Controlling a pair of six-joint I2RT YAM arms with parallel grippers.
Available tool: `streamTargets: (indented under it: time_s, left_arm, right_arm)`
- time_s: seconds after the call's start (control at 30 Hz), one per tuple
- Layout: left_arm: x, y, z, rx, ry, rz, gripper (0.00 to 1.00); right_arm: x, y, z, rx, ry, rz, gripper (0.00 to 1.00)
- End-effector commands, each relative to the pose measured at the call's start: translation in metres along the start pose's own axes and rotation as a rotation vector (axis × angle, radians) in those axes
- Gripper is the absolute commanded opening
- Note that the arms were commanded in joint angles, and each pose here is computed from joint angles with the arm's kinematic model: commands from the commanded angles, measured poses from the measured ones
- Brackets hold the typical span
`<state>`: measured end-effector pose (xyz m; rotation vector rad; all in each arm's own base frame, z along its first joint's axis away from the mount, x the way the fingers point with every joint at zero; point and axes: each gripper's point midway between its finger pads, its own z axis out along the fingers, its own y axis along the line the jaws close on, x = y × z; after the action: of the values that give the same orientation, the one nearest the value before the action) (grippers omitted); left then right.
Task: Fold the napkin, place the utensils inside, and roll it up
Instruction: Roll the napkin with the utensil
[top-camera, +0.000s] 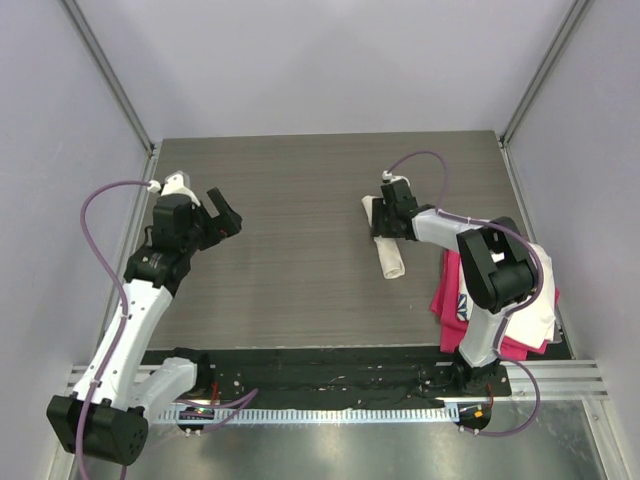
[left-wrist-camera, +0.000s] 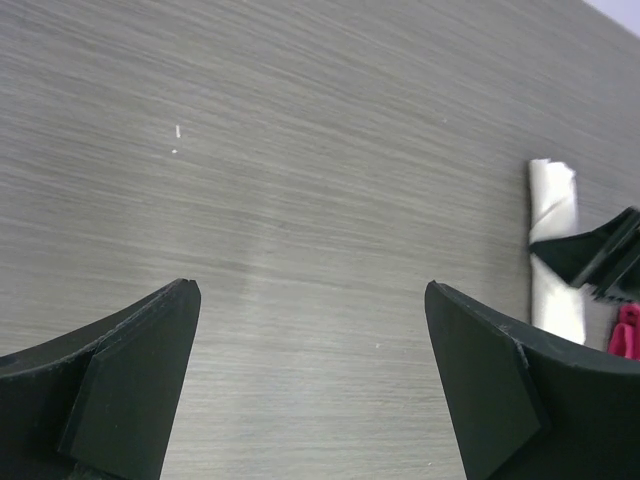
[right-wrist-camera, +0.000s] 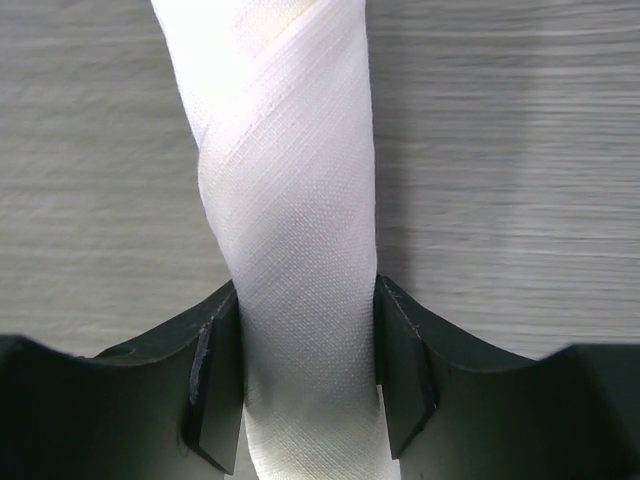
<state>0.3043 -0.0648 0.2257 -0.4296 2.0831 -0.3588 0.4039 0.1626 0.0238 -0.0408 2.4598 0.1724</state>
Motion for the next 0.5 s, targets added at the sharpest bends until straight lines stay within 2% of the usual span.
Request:
streamTargets:
  time_s: [0.0,0.17,0.2,0.3,0.37,0.47]
  left_arm:
    - [-0.003,0.011,-0.011,-0.039,-0.013,0.057,1.0]
    - [0.001,0.004,-0.013,0.012,-0.002,0.07,1.0]
    - [0.001,0.004,-0.013,0.016,-0.001,0.077,1.0]
    - [-0.004,-0.002,-0.014,0.049,-0.02,0.091,1.0]
    - [-0.009,-0.007,-0.016,0.07,-0.037,0.095,1.0]
    - [-0.017,-0.011,-0.022,0.08,-0.058,0.124,1.0]
  right_arm:
    - [0.023,-0.027,-0.003,0.064,0.077,0.049,0.54]
    - [0.007,-0.009,-0.011,-0.03,0.053,0.038,0.65]
    - [0.001,-0.005,-0.013,-0.052,0.041,0.032,0.76]
    - [-0.018,0.012,-0.025,-0.144,0.008,0.025,0.91]
    - [-0.032,0.019,-0.034,-0.181,-0.023,0.024,0.93]
    - [-0.069,0.027,-0.063,-0.222,-0.137,0.027,0.96]
